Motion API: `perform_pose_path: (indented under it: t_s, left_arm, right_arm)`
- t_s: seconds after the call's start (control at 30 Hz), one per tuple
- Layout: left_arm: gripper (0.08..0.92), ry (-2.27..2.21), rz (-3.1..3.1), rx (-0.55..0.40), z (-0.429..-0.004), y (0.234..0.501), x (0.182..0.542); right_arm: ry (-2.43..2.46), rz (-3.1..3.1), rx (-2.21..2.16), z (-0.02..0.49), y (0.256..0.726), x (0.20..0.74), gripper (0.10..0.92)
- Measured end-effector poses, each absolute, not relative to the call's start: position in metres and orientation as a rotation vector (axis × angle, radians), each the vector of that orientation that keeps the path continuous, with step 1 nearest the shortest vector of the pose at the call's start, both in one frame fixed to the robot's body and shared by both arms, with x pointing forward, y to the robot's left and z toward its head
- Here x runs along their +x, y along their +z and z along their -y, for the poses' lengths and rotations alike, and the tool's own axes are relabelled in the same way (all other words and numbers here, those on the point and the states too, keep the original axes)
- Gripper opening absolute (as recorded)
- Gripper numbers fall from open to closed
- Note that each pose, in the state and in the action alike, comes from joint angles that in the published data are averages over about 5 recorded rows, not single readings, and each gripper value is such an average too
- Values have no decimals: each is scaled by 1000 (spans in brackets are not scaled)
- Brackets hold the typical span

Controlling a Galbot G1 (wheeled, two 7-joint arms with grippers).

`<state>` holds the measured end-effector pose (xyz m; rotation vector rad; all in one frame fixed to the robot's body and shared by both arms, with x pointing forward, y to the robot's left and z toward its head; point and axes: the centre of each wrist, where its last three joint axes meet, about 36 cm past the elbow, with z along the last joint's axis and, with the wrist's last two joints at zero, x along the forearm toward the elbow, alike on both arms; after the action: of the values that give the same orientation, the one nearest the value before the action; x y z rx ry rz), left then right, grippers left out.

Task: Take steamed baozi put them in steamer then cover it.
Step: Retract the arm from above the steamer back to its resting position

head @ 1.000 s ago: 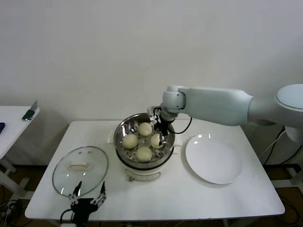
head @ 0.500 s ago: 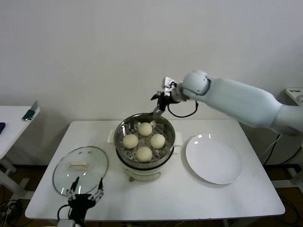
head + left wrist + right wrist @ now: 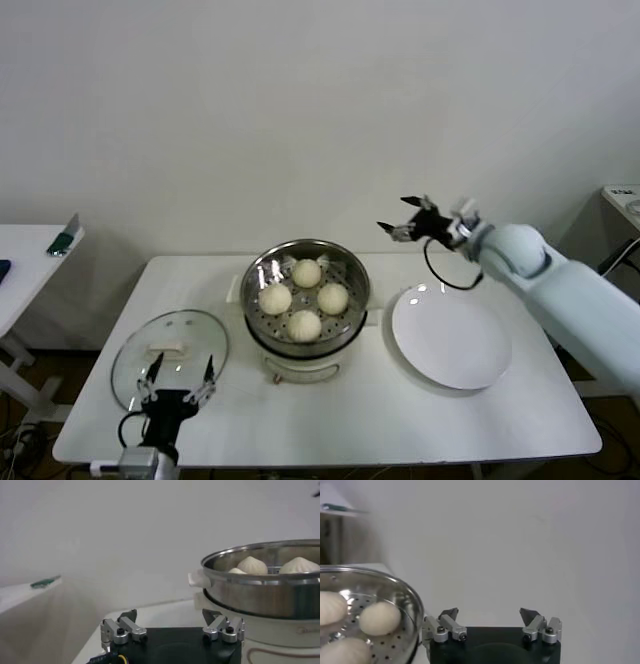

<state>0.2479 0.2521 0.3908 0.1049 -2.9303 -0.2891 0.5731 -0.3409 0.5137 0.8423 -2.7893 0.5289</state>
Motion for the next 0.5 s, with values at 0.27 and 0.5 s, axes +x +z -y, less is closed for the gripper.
perform_pose_path:
  t_s: [0.27, 0.5]
  left_arm:
    - [823, -499, 2952, 144, -262, 387, 258]
    - [823, -967, 2888, 241, -288, 369, 264]
  right_arm:
    - [340, 2962, 645, 378, 430, 501, 823]
    - [199, 3016, 482, 384, 361, 431, 823]
